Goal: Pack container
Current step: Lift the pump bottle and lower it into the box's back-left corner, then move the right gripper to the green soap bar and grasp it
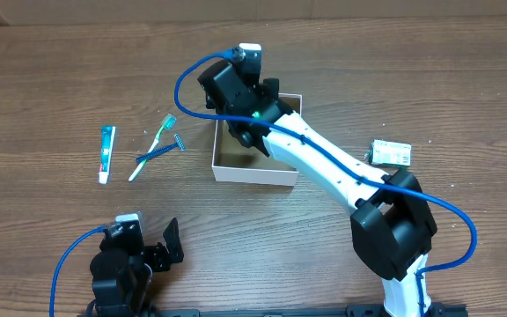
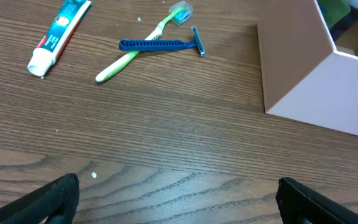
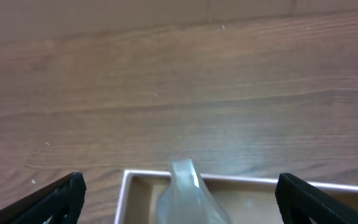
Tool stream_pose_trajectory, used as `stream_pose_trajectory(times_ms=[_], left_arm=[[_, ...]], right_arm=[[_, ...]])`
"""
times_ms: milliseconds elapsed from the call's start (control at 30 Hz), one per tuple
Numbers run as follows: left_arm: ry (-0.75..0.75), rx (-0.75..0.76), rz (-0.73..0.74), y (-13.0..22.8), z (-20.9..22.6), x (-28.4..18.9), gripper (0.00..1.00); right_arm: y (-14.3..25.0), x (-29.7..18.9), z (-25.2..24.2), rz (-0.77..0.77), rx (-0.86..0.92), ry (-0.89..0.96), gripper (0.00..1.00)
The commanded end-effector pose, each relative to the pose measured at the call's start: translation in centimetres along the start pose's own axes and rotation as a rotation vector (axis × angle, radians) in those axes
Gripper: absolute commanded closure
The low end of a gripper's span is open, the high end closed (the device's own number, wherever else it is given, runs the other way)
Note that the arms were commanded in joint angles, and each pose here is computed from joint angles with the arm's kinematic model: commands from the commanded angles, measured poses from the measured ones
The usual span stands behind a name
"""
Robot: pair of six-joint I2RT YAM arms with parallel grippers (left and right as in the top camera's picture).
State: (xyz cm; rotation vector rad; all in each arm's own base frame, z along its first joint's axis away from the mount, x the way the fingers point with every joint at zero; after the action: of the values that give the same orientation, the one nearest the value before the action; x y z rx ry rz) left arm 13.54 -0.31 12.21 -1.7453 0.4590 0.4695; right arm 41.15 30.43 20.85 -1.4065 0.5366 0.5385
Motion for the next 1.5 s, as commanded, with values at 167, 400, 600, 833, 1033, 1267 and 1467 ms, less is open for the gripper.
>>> stream_pose_trajectory(times_ms=[167, 400, 600, 833, 1033, 1267, 1467], left_arm=[[0.001, -0.013, 0.006, 0.4, 0.1, 0.3, 0.00], [0.001, -0.013, 0.006, 0.4, 0.1, 0.3, 0.00], [0.001, -0.013, 0.006, 0.4, 0.1, 0.3, 0.00], [0.001, -0.013, 0.006, 0.4, 0.1, 0.3, 0.00], [0.001, -0.013, 0.006, 0.4, 0.1, 0.3, 0.00], [0.001, -0.013, 0.006, 0.4, 0.1, 0.3, 0.00], [0.001, -0.013, 0.006, 0.4, 0.1, 0.3, 0.00]], right_arm=[[-12.0, -15.1, -8.4, -0.087, 0.176, 0.038, 0.00], [-12.0, -15.3, -25.2, 0.202, 0.506, 0.213, 0.00], [-7.7, -11.0, -32.6, 0.461, 0.686, 0.370, 0.00], [-1.6, -4.6, -33.6, 0.561, 0.887, 0.459, 0.00], [3.8, -0.9, -33.6, 0.608, 0.936, 0.446, 0.00], [8.2, 1.1, -33.8, 0.616, 0.966, 0.445, 0.01], [10.3, 2.2, -34.1, 0.588, 0.964, 0.440, 0.02]])
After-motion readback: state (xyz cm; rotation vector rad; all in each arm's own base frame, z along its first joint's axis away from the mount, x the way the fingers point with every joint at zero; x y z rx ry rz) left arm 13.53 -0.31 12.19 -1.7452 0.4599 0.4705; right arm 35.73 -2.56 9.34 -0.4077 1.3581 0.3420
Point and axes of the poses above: each gripper's point midway between its finger pads, its own x axis out along the fingers, its own z axis along the line the jaws close on, y = z × x, the point moved 7 cm from there along -x, back along the fingers
